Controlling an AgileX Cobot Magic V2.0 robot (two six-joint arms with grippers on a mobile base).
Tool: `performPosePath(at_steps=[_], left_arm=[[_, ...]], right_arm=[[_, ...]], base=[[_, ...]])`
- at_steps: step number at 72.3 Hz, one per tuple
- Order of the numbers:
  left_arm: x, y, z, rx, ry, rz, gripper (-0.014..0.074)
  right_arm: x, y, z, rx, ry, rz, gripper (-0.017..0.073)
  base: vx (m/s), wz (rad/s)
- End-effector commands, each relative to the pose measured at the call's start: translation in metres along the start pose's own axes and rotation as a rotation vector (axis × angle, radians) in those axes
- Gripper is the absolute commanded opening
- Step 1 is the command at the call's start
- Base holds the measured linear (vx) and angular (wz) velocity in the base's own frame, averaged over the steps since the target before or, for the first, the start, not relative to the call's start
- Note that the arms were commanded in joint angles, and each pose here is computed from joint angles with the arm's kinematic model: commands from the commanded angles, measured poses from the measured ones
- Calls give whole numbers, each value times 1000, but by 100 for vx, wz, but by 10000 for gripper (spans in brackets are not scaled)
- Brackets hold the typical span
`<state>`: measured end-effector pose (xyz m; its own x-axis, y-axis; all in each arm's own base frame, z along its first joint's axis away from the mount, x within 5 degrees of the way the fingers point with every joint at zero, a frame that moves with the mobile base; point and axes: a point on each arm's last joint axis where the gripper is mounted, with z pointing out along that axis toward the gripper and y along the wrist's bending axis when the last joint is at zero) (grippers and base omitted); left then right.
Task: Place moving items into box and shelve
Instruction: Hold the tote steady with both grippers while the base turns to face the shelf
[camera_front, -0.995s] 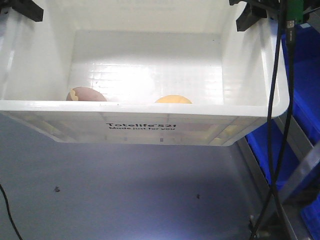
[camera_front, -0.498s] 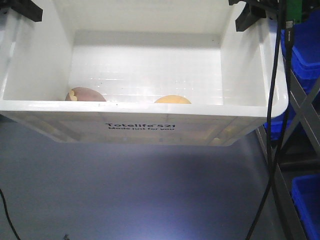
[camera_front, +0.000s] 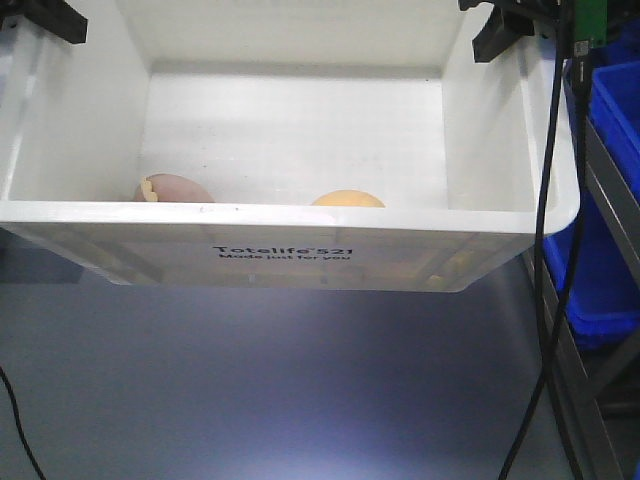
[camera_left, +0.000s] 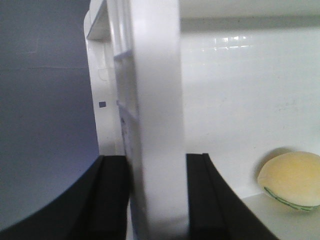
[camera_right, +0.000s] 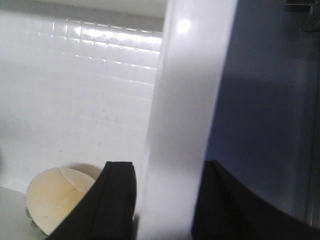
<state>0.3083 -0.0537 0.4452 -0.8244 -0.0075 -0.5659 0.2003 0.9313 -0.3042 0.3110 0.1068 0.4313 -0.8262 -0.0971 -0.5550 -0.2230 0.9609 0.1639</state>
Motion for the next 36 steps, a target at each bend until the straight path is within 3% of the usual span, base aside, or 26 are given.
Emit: performPosePath(at_steps=[1, 36], left_arm=[[-2, -56, -38, 397, -141, -11, 0], [-2, -56, -38, 397, -141, -11, 0]], right_arm=[[4, 37, -35, -298, -51, 18, -4], [4, 37, -35, -297, -51, 18, -4]], base=[[42, 20], [39, 35]])
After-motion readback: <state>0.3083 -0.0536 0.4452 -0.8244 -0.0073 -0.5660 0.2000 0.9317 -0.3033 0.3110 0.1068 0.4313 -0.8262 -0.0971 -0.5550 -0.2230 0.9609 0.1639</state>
